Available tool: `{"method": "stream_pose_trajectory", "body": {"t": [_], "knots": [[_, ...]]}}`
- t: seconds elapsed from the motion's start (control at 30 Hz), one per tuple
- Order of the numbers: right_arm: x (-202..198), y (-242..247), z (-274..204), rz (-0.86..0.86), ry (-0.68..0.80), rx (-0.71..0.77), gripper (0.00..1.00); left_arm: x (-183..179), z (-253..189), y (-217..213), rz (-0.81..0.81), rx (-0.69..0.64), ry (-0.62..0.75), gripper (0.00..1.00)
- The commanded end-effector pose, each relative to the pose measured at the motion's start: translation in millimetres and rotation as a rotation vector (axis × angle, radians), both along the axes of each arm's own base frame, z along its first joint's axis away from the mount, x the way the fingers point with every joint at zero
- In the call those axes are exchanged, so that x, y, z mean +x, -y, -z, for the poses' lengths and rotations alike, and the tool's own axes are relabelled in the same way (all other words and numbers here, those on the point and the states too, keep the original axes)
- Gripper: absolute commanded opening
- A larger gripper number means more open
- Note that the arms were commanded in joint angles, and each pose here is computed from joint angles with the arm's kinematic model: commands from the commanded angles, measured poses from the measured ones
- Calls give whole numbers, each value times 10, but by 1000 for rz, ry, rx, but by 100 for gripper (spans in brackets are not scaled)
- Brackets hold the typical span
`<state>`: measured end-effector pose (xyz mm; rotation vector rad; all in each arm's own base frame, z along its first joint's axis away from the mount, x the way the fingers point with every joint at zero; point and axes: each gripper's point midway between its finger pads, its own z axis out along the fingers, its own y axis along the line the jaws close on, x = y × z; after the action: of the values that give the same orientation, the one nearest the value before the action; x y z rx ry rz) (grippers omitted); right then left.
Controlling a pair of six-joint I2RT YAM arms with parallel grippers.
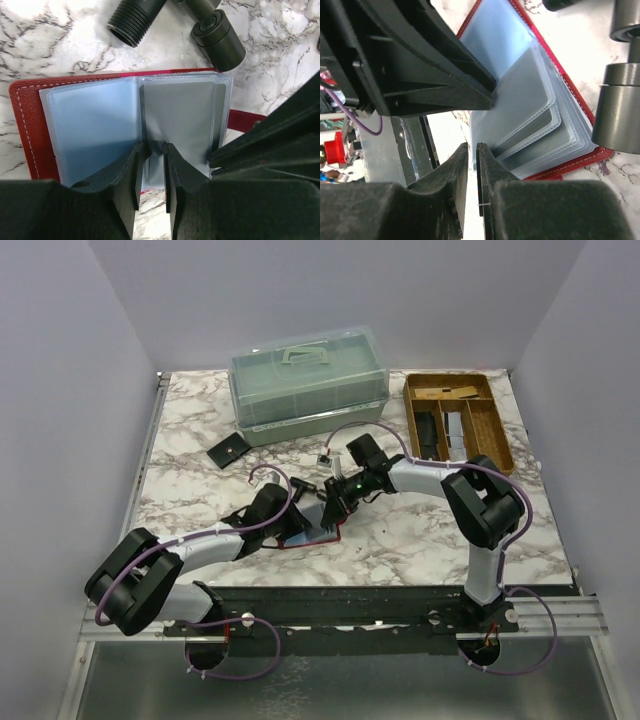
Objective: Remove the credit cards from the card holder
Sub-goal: Remove the credit card from the card holder.
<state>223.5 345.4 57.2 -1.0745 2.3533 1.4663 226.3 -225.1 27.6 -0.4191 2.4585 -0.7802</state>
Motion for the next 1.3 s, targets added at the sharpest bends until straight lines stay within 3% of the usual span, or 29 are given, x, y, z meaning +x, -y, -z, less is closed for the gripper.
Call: {"method": "stream_pose_trajectory", "body": {"t": [0.0, 0.13, 0.3, 0.6, 1.07, 1.27], "knots": [[111, -72, 50, 66, -10, -45, 19, -337, 333, -87, 63, 49, -133, 29], [202, 5, 158, 142, 24, -115, 22, -356, 358, -110, 60, 53, -138, 29], [261, 52, 119, 178, 72, -134, 34, -372, 378, -143, 51, 55, -142, 29], [250, 110, 76, 200, 103, -136, 39, -411, 423, -205, 34, 63, -156, 29], [62, 15, 159, 162, -68, -98, 43, -476, 488, -251, 22, 66, -182, 23], [22, -45, 96, 199, -156, -71, 53, -492, 474, -256, 19, 57, -178, 23]]}}
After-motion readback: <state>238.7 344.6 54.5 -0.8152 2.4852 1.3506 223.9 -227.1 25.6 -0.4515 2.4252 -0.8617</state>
